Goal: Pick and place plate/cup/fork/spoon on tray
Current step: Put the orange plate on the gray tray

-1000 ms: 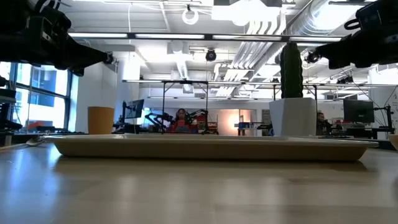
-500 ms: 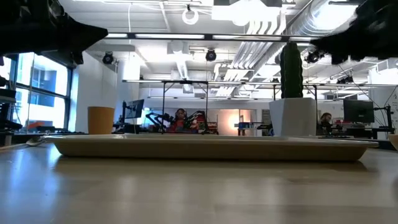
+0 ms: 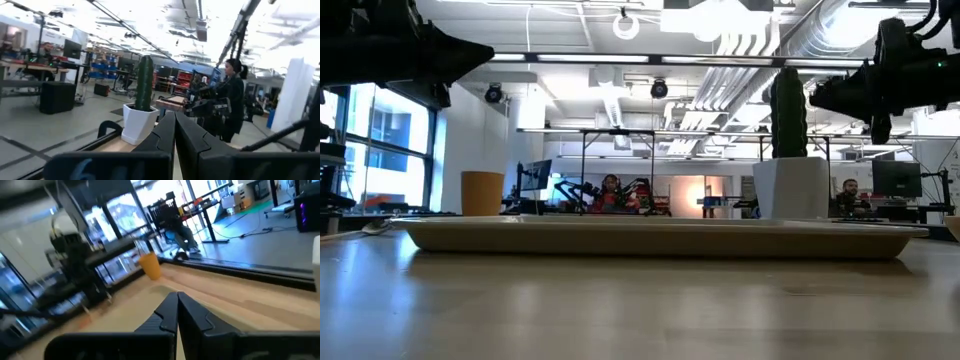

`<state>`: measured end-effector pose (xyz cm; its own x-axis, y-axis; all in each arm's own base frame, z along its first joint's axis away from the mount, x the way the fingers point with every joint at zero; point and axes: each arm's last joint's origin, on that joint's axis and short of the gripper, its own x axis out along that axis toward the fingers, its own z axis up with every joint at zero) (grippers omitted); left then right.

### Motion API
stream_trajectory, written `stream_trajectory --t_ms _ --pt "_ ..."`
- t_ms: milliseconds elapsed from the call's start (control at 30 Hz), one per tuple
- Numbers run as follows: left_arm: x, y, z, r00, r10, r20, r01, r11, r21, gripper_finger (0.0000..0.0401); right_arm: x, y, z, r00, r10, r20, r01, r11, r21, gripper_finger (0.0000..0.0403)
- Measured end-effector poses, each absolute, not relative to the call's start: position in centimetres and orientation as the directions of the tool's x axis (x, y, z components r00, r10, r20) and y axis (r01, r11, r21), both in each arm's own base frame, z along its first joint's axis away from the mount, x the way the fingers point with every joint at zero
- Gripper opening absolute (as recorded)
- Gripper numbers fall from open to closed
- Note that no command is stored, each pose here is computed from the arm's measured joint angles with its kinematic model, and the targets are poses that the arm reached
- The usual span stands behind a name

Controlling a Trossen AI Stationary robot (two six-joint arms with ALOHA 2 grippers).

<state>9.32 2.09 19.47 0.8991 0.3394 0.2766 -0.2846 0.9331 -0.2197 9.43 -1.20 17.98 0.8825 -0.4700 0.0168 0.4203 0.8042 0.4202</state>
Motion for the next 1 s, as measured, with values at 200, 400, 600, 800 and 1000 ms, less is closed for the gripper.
stream_trajectory --t_ms 200,400,600,800,1000 --pt "9.2 2.4 19.4 0.855 0.448 0.262 -0.377 0.883 -0.281 0.0001 9.4 -1.2 18.8 0.874 -0.478 0.093 0.329 0.721 0.609 0.0" --pt "9.5 2.1 19.0 0.915 0.332 0.229 -0.251 0.913 -0.321 0.0001 9.4 -1.2 19.1 0.881 -0.458 0.121 0.248 0.662 0.707 0.0" --pt "9.3 2.2 19.5 0.889 0.365 0.277 -0.221 0.871 -0.439 0.0001 9.4 -1.4 18.4 0.839 -0.542 0.053 0.362 0.627 0.69 0.0" --pt "9.6 2.5 18.9 0.871 0.444 0.21 -0.264 0.784 -0.562 0.0012 10.4 -0.9 16.1 0.928 -0.32 -0.192 0.358 0.621 0.697 0.0" --pt "10.2 2.6 19.2 0.881 0.446 0.16 -0.272 0.752 -0.6 0.0063 11.7 -0.7 16.1 0.931 -0.261 -0.256 0.357 0.5 0.789 0.0"
